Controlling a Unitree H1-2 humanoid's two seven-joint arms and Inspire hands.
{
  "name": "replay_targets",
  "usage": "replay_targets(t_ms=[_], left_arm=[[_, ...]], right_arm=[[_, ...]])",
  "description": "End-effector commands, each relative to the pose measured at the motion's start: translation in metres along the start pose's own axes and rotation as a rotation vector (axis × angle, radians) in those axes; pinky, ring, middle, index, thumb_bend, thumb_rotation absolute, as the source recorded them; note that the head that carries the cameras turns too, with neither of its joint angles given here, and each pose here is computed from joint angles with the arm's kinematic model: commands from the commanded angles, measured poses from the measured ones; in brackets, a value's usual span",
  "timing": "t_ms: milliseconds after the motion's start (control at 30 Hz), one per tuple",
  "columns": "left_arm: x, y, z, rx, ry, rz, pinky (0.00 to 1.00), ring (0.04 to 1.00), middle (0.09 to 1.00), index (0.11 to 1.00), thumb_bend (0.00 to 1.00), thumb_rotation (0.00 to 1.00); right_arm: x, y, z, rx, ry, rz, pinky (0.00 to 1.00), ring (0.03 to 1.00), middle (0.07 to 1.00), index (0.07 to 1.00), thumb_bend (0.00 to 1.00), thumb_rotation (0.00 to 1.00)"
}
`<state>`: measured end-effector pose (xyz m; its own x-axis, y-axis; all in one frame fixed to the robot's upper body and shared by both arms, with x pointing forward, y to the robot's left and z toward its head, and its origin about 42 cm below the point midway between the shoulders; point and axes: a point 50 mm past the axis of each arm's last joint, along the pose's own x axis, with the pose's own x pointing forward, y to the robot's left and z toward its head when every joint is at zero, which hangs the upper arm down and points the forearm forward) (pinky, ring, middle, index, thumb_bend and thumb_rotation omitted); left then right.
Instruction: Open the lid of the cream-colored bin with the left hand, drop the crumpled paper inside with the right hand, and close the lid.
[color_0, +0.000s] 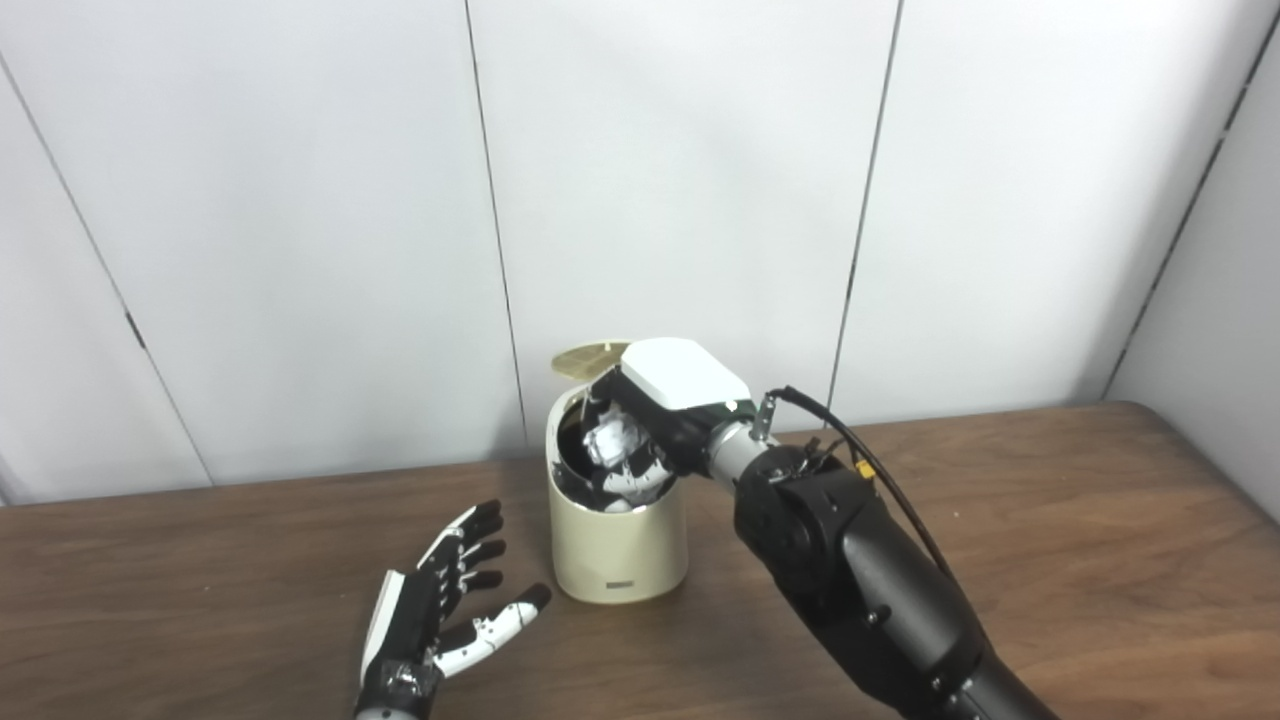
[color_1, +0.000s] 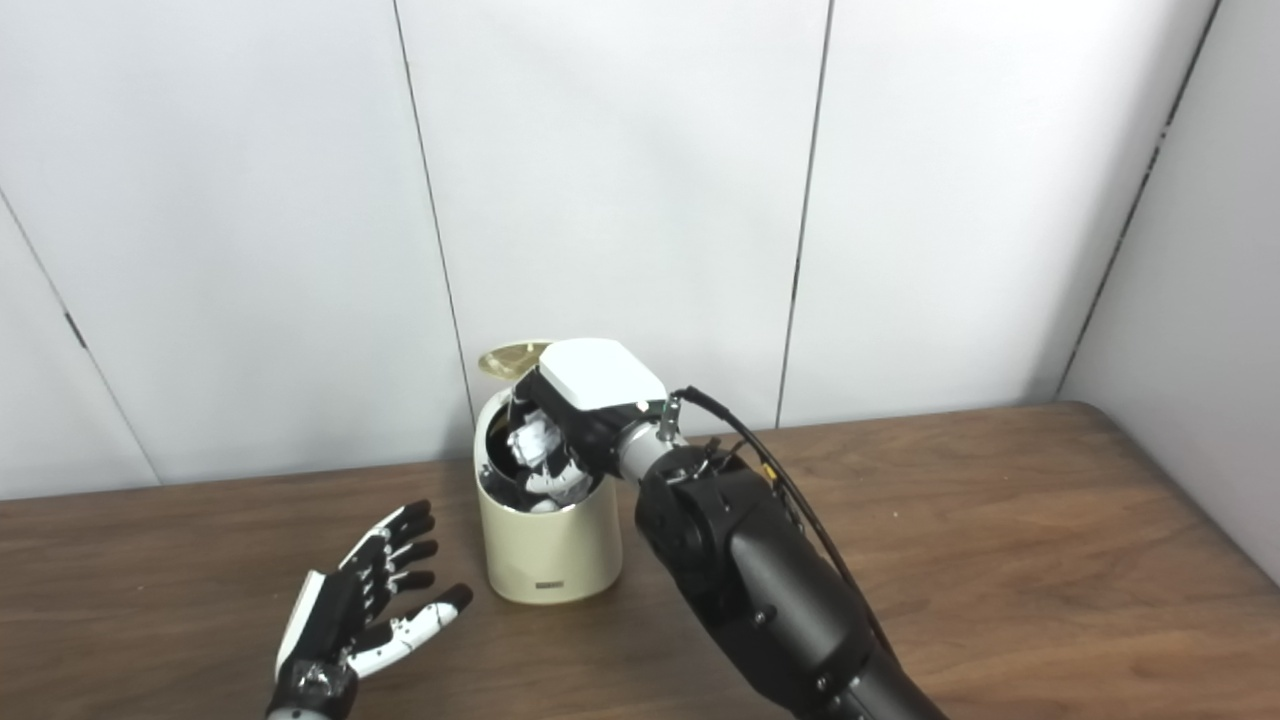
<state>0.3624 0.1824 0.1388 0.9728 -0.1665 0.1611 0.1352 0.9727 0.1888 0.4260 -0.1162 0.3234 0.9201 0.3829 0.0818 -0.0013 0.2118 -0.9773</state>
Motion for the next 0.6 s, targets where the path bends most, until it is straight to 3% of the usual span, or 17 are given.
replay_targets(t_ms=[0, 567], left_arm=[[0.0102, 0.0019, 0.0164, 0.008, -0.094, -0.005, 0.75, 0.83, 0.877, 0.912, 0.67, 0.15], [0.0101, 0.0012, 0.0158, 0.012, -0.093, -0.004, 0.74, 0.826, 0.87, 0.901, 0.67, 0.15]], right_arm=[[0.0017, -0.0175, -0.0008, -0.027, -0.01, -0.048, 0.47, 0.646, 0.735, 0.679, 0.88, 0.11], [0.0009, -0.02, -0.0027, -0.03, -0.005, -0.039, 0.49, 0.673, 0.77, 0.743, 0.86, 0.13]])
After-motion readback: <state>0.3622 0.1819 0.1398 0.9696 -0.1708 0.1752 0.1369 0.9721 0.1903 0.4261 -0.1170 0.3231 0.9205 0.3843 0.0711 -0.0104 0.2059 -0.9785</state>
